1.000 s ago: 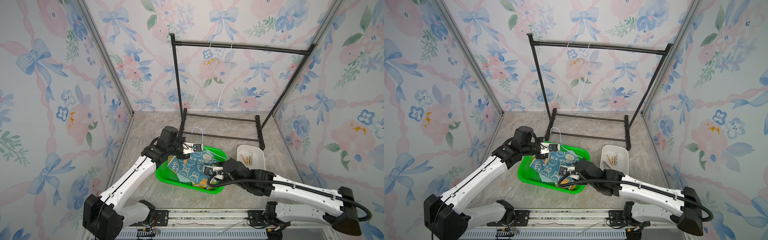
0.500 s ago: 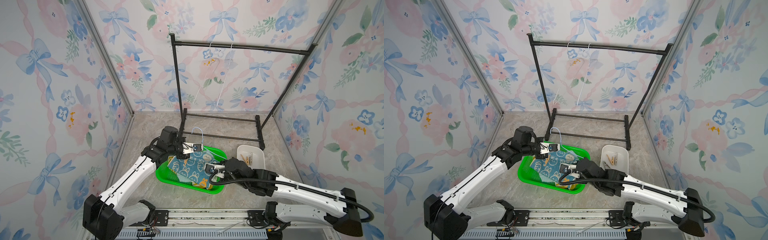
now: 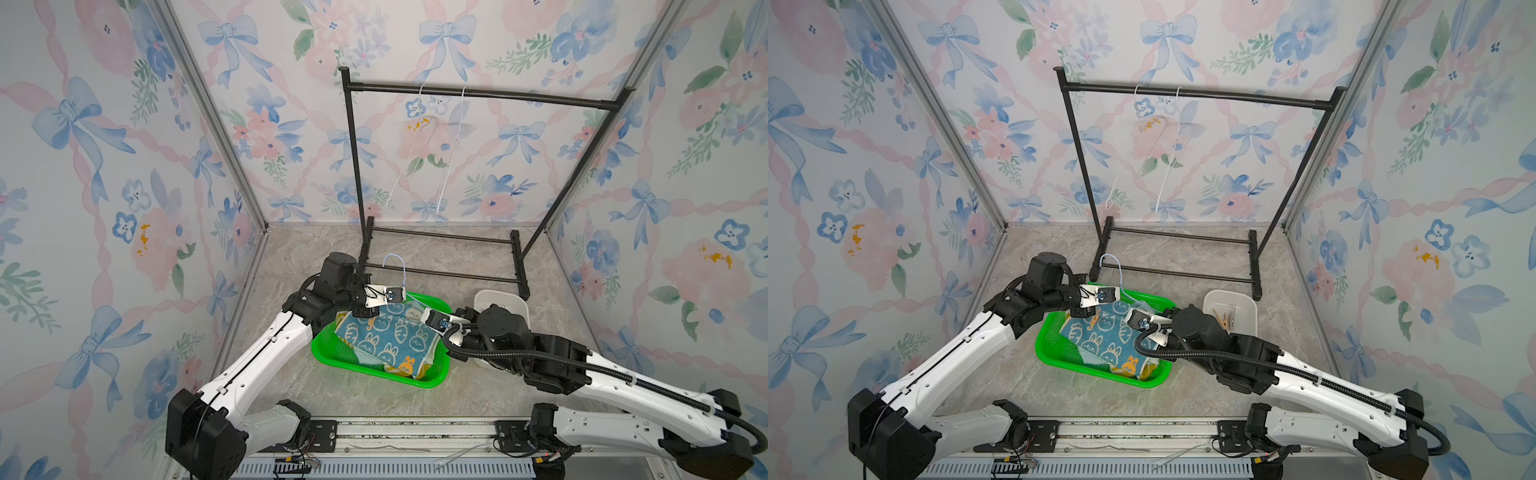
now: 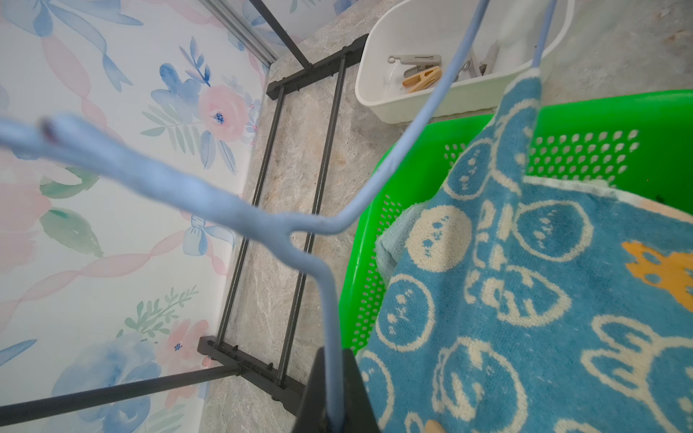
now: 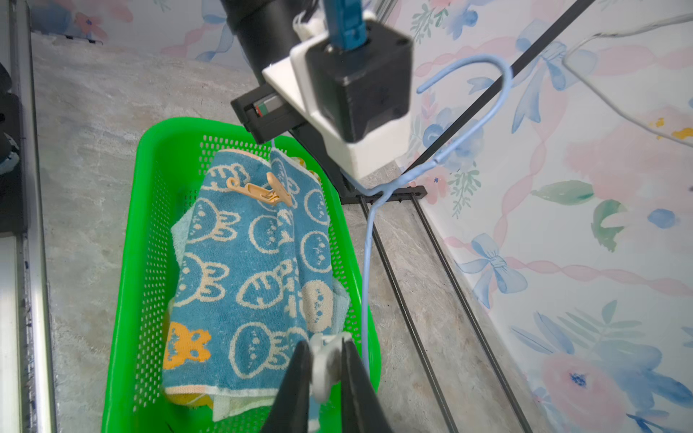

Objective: Remove the clothespins securing towels to the hanger
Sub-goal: Remove the clothespin from the hanger, then place the clothespin in the storage box, then remove the clothespin from the hanger.

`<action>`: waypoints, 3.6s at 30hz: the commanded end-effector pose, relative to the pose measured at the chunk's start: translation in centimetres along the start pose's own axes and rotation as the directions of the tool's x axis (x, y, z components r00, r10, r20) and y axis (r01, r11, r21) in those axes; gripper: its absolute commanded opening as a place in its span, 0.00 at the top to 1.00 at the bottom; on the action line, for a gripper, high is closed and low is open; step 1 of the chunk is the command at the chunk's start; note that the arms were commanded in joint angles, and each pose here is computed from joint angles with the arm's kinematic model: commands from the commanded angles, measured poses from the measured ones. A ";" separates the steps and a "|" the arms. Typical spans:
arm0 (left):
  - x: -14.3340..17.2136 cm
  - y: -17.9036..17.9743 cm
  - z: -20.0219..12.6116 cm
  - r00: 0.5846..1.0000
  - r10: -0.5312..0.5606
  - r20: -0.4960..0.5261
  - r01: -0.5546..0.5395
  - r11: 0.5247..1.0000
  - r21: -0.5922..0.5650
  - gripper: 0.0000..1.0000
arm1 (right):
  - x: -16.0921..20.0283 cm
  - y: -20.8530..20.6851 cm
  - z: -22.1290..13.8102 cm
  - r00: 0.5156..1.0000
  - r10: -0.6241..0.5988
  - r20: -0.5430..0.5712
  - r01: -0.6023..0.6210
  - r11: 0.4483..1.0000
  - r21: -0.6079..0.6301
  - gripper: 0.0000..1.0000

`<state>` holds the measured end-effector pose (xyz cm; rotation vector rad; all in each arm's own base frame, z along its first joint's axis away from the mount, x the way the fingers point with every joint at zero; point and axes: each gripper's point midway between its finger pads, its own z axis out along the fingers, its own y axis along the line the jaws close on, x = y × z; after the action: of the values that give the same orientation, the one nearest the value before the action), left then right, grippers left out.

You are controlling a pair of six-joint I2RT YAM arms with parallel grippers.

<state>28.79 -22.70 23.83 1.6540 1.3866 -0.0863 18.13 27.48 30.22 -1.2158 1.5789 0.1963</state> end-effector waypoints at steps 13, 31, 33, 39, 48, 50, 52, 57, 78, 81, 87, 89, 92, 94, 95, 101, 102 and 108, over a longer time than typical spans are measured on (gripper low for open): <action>-0.6 -0.3 -1.5 0.992 0.121 0.018 -0.121 0.992 -0.043 1.00 | 9.2 -9.7 -3.9 0.823 0.565 -0.064 -0.502 0.775 0.383 0.86; -1.5 -1.4 -1.9 0.976 0.200 0.089 -0.196 0.979 -0.055 1.00 | 26.8 -7.9 -1.2 0.411 0.880 -0.239 -0.676 0.470 0.567 0.87; -1.5 -1.5 -1.9 0.975 0.201 0.090 -0.197 0.979 -0.054 1.00 | 27.8 -7.8 -1.2 0.378 0.891 -0.249 -0.674 0.450 0.585 0.87; -1.4 -1.6 -1.9 0.975 0.202 0.086 -0.199 0.979 -0.053 1.00 | 29.8 -7.4 -0.4 0.287 0.917 -0.279 -0.685 0.400 0.610 0.85; -1.4 -1.6 -2.0 0.974 0.207 0.087 -0.203 0.978 -0.054 1.00 | 30.5 -7.6 0.1 0.249 0.923 -0.295 -0.686 0.383 0.619 0.53; -1.4 -1.6 -2.0 0.974 0.208 0.086 -0.204 0.977 -0.055 1.00 | 30.2 -7.8 0.1 0.257 0.926 -0.277 -0.696 0.377 0.611 0.48; -1.4 -1.6 -2.0 0.974 0.208 0.085 -0.204 0.977 -0.055 1.00 | 29.7 -8.2 0.0 0.270 0.927 -0.259 -0.701 0.374 0.608 0.43; -1.4 -1.6 -2.0 0.975 0.208 0.084 -0.204 0.977 -0.056 1.00 | 28.1 -9.0 -0.8 0.313 0.918 -0.243 -0.702 0.396 0.591 0.32; -1.6 -1.4 -1.9 0.977 0.189 0.095 -0.185 0.981 -0.051 1.00 | 11.3 -10.9 -3.6 0.662 0.741 -0.115 -0.701 0.666 0.254 0.17; -1.6 -1.2 -1.9 0.980 0.175 0.089 -0.171 0.984 -0.056 1.00 | 8.5 -9.7 -2.9 0.706 0.699 -0.113 -0.679 0.714 0.170 0.15; -1.5 -1.1 -1.8 0.983 0.167 0.082 -0.163 0.985 -0.054 1.00 | 3.6 -6.4 -0.6 0.775 0.622 -0.111 -0.629 0.777 -0.038 0.13; -1.5 -1.1 -1.7 0.983 0.165 0.082 -0.161 0.986 -0.052 1.00 | 2.2 -5.3 0.2 0.795 0.599 -0.093 -0.606 0.789 -0.104 0.13; -1.5 -1.1 -1.7 0.983 0.164 0.084 -0.160 0.986 -0.051 1.00 | 0.4 -3.9 1.4 0.826 0.561 -0.063 -0.562 0.807 -0.181 0.14; -1.5 -1.2 -1.7 0.983 0.165 0.083 -0.161 0.986 -0.050 1.00 | -0.8 -3.0 2.1 0.842 0.538 -0.041 -0.532 0.814 -0.234 0.14; -1.5 -1.2 -1.7 0.983 0.164 0.082 -0.161 0.986 -0.050 1.00 | -1.2 -2.6 2.5 0.848 0.529 -0.030 -0.518 0.816 -0.256 0.14; -1.4 -1.2 -1.6 0.983 0.162 0.084 -0.158 0.986 -0.046 1.00 | -3.8 -0.9 4.4 0.862 0.504 0.046 -0.455 0.813 -0.363 0.17; -1.4 -1.3 -1.6 0.983 0.163 0.085 -0.160 0.986 -0.045 1.00 | -4.1 -0.8 4.7 0.863 0.501 0.060 -0.446 0.813 -0.373 0.18; -1.5 -1.2 -1.6 0.983 0.165 0.086 -0.161 0.986 -0.047 1.00 | -4.9 -0.3 6.4 0.864 0.498 0.073 -0.432 0.808 -0.400 0.28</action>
<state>26.71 -22.16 24.33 1.7153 1.1912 -0.0003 22.04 33.14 30.16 -1.0085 1.7929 0.8941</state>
